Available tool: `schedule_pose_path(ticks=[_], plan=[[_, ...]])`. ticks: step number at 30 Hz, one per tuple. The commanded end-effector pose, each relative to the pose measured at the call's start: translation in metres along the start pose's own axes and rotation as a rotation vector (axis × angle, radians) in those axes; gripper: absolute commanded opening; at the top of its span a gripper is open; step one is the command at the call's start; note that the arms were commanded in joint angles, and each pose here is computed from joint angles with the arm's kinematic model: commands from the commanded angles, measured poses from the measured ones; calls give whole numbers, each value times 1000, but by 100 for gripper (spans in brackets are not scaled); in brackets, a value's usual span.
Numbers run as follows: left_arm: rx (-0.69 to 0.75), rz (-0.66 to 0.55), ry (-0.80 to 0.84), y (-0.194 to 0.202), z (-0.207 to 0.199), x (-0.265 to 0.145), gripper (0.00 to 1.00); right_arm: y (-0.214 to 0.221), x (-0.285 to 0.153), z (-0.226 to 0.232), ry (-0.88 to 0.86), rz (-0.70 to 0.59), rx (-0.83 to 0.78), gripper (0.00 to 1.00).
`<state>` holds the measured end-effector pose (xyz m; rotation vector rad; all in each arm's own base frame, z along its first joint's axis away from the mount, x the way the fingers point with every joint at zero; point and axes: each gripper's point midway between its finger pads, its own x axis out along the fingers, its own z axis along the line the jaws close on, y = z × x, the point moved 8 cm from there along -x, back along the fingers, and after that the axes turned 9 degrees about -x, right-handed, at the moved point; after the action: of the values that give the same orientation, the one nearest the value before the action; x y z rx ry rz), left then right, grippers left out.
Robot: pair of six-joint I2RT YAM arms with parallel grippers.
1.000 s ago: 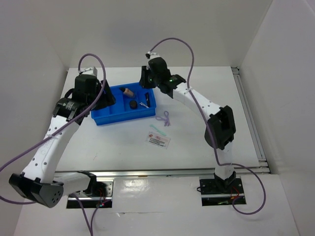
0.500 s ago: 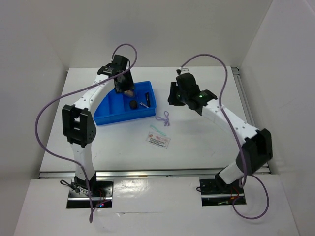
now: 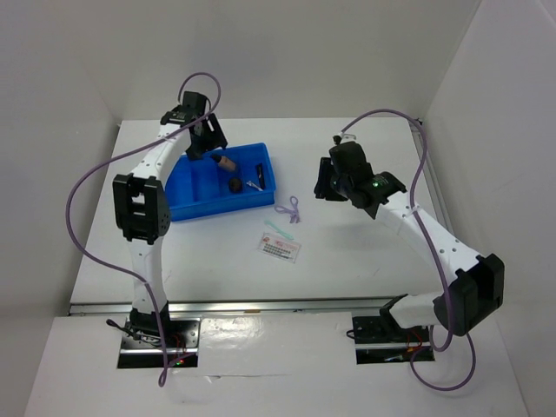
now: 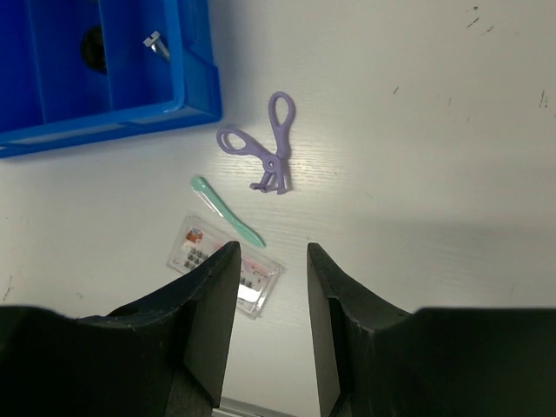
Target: Organize the makeup
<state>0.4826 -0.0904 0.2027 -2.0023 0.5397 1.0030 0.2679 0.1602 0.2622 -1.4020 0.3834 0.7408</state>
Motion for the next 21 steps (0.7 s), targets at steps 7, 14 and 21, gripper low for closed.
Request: schedule_pose_path(ticks=[7, 14, 21], plan=[[-15, 5, 61, -14, -5, 29, 77, -3, -4, -3, 18, -15, 19, 44], [-5, 10, 97, -12, -8, 41, 72, 3, -3, -4, 27, 10, 24, 44], [29, -17, 205, -8, -10, 26, 56, 7, -2, -5, 34, 27, 30, 44]])
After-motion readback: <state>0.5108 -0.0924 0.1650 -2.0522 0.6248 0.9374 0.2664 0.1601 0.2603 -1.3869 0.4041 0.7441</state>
